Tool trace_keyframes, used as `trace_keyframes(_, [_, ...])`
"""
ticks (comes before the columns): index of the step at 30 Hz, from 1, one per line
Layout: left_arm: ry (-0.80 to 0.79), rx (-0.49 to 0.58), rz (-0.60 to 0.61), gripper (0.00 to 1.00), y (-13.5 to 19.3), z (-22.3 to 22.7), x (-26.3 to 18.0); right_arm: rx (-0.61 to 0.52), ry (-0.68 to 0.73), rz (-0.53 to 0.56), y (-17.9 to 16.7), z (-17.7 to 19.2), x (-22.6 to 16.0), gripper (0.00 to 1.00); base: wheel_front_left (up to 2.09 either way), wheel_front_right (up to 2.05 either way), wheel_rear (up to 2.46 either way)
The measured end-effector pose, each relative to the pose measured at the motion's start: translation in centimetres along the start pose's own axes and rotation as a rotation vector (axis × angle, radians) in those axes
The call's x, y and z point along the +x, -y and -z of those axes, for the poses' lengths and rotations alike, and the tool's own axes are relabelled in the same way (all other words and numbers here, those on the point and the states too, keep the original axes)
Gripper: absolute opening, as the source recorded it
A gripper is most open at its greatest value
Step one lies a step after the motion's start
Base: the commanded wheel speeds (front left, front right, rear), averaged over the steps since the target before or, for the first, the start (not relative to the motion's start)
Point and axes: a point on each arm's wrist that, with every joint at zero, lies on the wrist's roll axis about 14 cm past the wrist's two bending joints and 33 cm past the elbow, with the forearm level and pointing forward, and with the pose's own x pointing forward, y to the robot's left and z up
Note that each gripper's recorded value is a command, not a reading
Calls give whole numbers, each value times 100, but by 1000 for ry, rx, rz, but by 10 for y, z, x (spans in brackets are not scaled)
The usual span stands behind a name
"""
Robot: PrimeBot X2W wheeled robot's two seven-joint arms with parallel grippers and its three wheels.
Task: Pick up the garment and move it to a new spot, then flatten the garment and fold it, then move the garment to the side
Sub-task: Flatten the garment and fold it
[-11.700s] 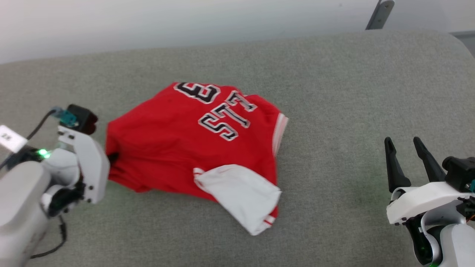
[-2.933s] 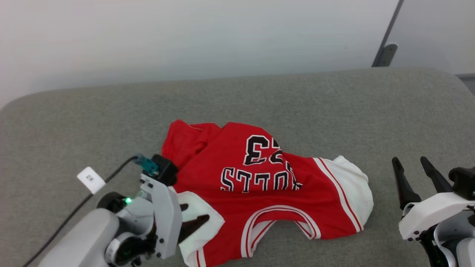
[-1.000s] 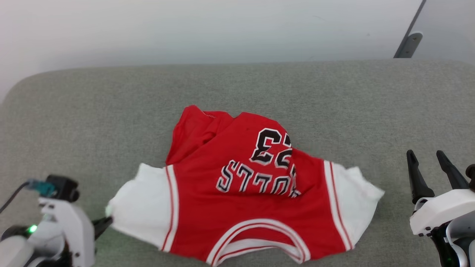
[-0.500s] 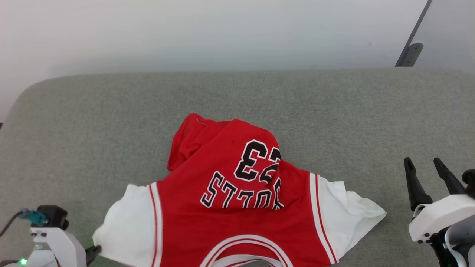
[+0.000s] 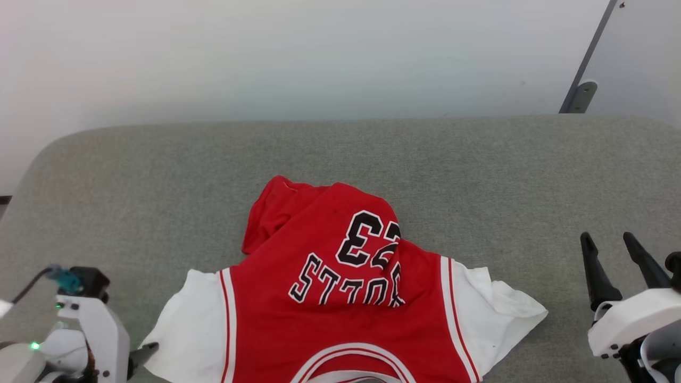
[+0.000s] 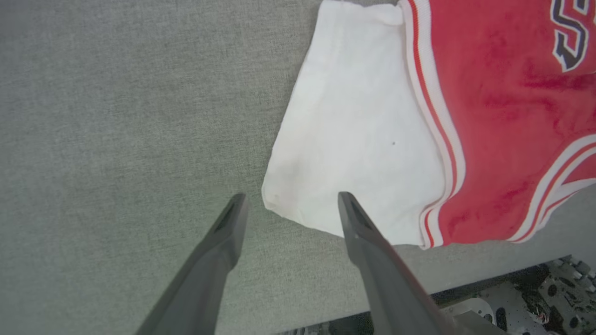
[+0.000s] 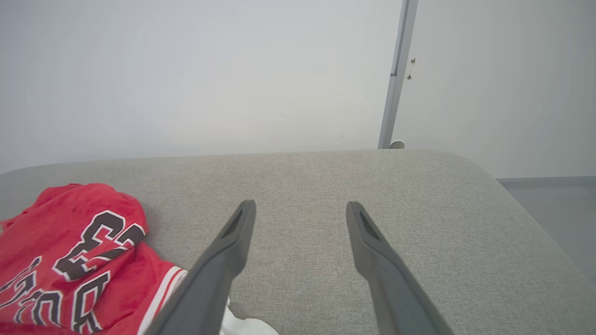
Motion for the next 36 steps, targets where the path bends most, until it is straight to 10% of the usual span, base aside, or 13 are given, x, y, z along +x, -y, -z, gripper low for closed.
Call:
trace_keyframes(19, [-206, 17, -26, 100, -2, 21, 43, 14, -10, 33, 5, 8, -18, 100, 0, 0, 0])
trace_keyframes(20, [-213, 16, -27, 96, -3, 22, 45, 16, -20, 39, 6, 12, -19, 100, 0, 0, 0])
trace_keyframes(22, [-219, 9, -29, 9, -4, 22, 48, 20, -43, 49, 9, 18, -22, 100, 0, 0, 0])
trace_keyframes(23, [-223, 5, -23, 0, -4, 23, 49, 21, -61, 53, 10, 22, -23, 100, 0, 0, 0])
trace_keyframes(36, [-218, -7, 3, 0, -4, 21, 55, 72, -439, -25, -7, 92, -20, 100, 0, 0, 0])
